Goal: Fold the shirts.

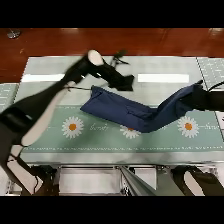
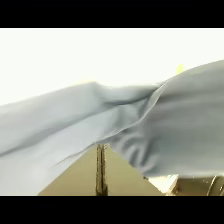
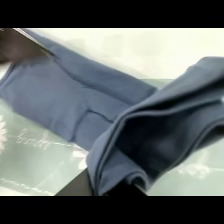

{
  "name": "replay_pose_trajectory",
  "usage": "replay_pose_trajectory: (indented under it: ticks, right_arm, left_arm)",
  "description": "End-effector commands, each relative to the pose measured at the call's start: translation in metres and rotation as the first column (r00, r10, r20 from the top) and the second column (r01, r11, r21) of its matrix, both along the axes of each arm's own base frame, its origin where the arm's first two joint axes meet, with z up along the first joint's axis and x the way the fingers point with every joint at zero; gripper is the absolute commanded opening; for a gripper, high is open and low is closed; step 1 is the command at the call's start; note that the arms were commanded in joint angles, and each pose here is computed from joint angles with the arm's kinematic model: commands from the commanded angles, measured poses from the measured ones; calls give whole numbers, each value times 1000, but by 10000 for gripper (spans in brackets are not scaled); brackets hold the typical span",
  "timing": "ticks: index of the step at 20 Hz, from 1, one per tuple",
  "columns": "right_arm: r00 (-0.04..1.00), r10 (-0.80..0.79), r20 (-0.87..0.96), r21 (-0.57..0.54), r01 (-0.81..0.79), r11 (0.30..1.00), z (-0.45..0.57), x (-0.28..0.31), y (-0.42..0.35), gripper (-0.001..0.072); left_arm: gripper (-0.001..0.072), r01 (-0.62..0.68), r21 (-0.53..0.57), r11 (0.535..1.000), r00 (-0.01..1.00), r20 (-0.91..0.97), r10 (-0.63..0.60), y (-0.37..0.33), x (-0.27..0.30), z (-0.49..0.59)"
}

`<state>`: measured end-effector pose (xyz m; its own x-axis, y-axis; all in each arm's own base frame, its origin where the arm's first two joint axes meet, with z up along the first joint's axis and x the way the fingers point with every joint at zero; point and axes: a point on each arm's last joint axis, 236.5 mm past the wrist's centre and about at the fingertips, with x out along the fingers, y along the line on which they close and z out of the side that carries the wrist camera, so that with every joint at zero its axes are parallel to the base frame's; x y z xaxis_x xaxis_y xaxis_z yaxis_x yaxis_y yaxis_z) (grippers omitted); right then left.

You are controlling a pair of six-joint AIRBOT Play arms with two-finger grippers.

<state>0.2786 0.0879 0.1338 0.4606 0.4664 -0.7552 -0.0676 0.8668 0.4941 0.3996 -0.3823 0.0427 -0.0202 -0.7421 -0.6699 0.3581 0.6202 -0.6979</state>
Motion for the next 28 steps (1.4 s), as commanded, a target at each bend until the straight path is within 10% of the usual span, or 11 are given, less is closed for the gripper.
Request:
replay_pose_trajectory:
  ticks: [1,8,20,21,22,28]
  right_arm:
    - [998,56,8,43,-56,997,-7,20,43,19]
    - [944,324,-65,75,-319,945,-55,84,190,19]
    - [871,453,-192,231,-408,883,-135,125,339,20]
    - [868,454,-199,251,-403,880,-135,124,343,163]
    - [860,465,-213,259,-409,875,-137,120,343,569]
    - [799,525,-293,140,-507,850,-82,113,215,625]
  left_arm:
    - [25,-133,25,991,983,133,128,112,32,66]
    - [25,-480,22,877,785,457,418,265,-59,137]
    - [25,-599,0,801,758,321,567,272,-181,14]
    - [25,-613,-9,790,744,330,582,274,-175,15]
    - [25,-630,-20,776,727,339,598,277,-167,16]
    - [26,-677,-3,736,697,316,643,286,-140,0]
